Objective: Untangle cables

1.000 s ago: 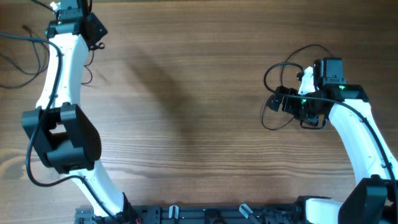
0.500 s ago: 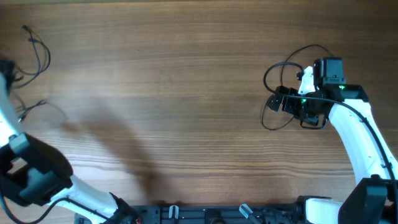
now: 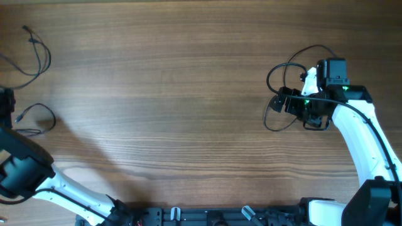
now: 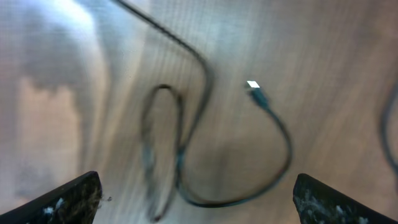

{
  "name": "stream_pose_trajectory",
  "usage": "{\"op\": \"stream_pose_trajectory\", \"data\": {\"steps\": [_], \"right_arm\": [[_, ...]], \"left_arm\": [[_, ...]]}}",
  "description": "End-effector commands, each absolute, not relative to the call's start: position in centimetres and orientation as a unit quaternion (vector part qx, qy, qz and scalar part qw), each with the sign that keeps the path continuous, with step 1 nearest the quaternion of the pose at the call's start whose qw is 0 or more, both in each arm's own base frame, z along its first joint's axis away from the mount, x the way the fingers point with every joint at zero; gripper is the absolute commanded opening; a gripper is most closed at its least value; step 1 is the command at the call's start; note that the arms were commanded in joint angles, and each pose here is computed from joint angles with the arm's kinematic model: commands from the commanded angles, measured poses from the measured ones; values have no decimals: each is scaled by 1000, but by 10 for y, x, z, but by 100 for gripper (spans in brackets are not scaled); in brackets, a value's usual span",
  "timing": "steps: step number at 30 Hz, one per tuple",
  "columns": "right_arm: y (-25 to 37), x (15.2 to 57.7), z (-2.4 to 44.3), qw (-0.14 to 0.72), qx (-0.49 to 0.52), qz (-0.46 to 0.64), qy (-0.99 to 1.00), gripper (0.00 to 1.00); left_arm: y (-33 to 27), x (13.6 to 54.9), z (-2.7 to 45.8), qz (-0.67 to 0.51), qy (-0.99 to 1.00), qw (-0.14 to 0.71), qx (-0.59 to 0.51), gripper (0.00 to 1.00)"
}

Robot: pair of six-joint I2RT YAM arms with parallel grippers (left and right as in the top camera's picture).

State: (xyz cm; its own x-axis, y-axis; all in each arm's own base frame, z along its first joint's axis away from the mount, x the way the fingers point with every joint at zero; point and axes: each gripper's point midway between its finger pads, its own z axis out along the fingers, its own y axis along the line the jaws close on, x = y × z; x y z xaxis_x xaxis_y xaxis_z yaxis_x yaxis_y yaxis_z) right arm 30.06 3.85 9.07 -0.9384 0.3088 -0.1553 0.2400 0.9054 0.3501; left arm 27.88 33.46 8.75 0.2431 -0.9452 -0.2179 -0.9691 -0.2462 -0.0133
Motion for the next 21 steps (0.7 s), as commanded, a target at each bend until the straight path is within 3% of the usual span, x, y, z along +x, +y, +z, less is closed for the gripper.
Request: {"op": "stream_pose_trajectory", "data": {"steps": [1,11,14,21], "right_arm": [[41,303,93,105,142,171,969,100],[41,300,92,105,117,167,973,100],[41,302,93,108,118,168,973,100],[41,301,92,102,135,170,971,100]], "left_arm": [[339,244,129,130,560,89,-813,100],[343,153,148,138,334,44,-931,100],[361,143,137,137,312,50,-939,98],[400,157,94,137,345,70,-926,83]]}}
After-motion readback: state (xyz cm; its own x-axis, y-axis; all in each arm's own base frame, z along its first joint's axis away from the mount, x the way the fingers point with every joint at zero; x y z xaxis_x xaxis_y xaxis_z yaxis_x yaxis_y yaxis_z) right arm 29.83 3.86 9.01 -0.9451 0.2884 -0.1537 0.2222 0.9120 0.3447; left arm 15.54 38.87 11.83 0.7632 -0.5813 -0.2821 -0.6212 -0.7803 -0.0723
